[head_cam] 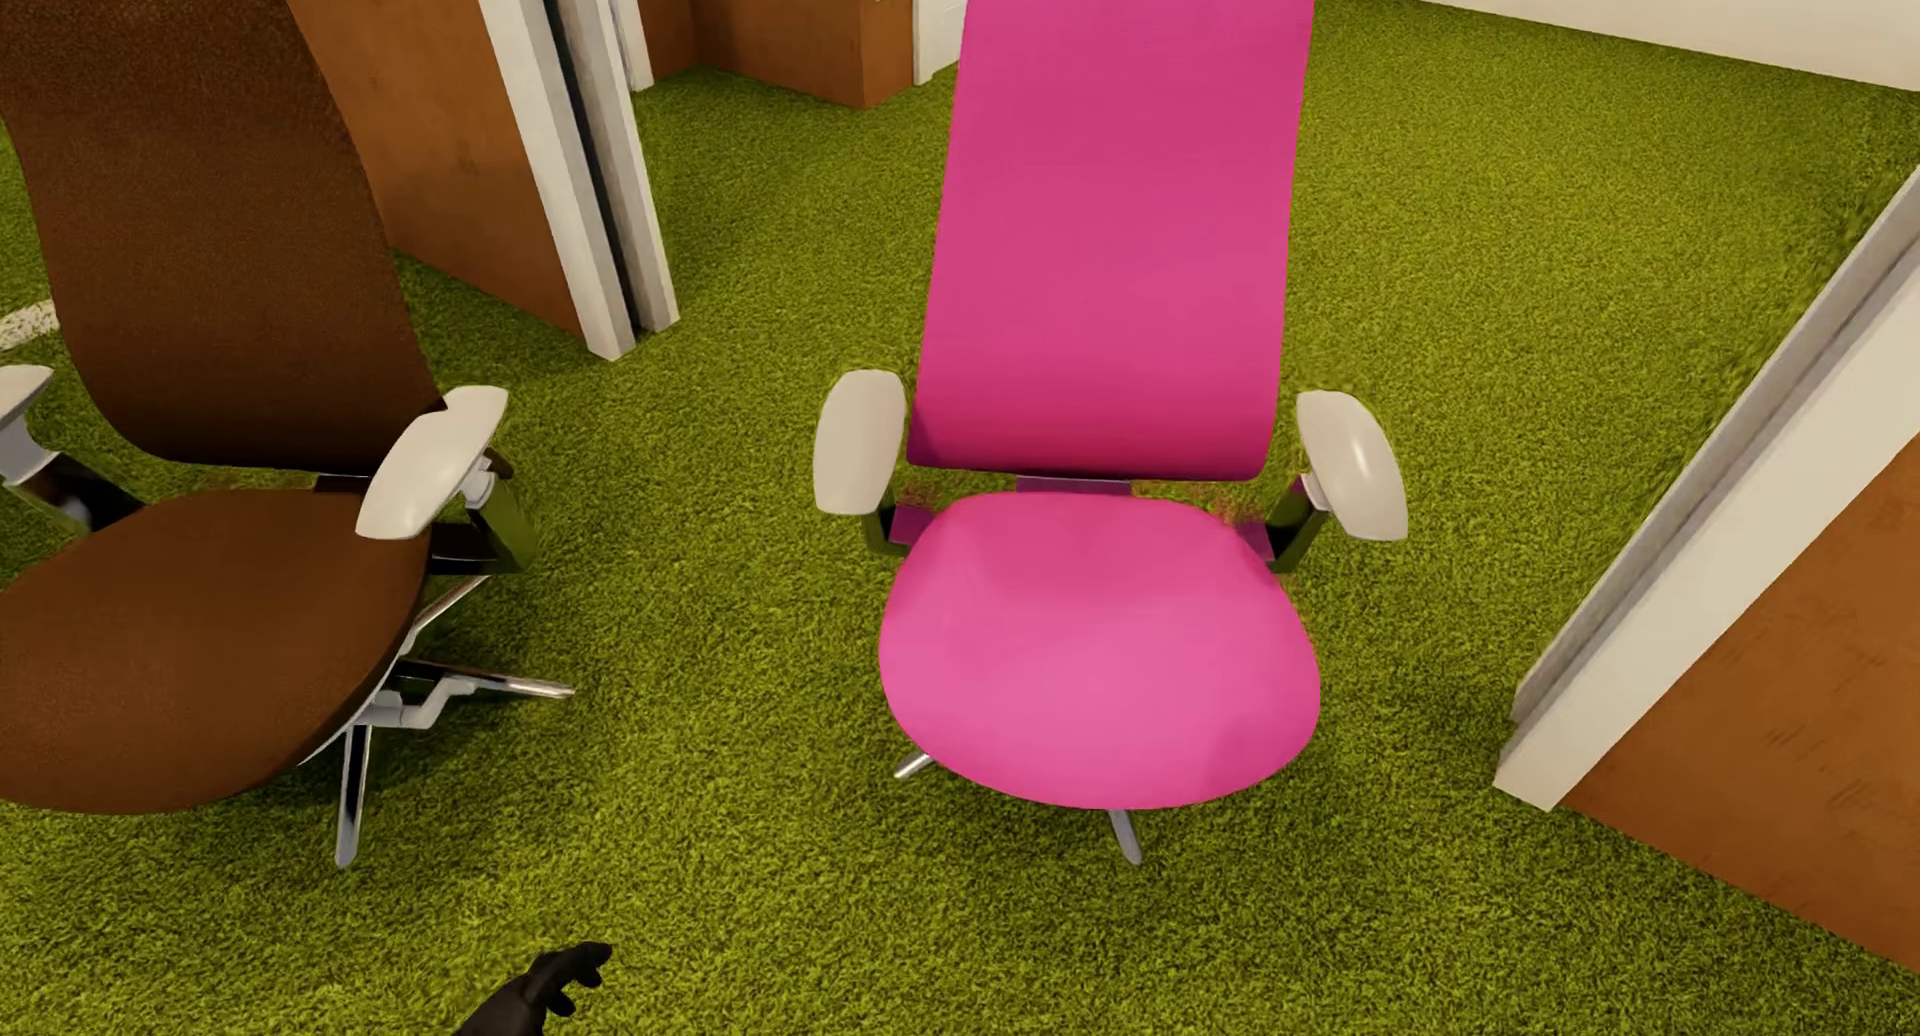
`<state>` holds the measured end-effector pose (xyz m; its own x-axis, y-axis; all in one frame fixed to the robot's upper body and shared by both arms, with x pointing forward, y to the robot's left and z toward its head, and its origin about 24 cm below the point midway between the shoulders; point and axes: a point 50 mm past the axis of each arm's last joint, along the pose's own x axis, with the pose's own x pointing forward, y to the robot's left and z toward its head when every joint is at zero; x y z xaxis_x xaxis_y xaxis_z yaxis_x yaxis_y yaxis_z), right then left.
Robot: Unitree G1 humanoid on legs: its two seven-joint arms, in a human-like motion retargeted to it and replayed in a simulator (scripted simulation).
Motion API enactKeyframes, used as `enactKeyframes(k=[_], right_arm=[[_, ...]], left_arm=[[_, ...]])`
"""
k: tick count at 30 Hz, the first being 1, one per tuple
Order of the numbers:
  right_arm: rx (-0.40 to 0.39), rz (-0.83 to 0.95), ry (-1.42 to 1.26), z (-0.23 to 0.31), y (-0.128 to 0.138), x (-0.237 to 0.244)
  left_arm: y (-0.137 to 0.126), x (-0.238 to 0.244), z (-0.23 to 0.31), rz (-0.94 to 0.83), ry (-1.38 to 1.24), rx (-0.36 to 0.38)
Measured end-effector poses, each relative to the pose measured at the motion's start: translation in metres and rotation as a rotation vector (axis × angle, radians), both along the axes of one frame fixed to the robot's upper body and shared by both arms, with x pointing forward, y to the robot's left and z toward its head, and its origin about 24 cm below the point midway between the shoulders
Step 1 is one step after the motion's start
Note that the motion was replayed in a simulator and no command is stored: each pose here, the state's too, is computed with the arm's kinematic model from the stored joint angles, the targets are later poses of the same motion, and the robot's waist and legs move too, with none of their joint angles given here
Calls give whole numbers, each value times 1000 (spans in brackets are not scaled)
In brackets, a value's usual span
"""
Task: Take a seat on the pink chair
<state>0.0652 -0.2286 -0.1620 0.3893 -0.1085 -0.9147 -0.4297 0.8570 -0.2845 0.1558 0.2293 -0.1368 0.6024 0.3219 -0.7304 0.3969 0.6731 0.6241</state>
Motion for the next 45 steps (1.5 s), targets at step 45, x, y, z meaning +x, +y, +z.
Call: enactKeyframes(k=[45], right_arm=[[-345,72,-734,105,-18,188]], left_arm=[[-7,147,141,-206,-764,180]])
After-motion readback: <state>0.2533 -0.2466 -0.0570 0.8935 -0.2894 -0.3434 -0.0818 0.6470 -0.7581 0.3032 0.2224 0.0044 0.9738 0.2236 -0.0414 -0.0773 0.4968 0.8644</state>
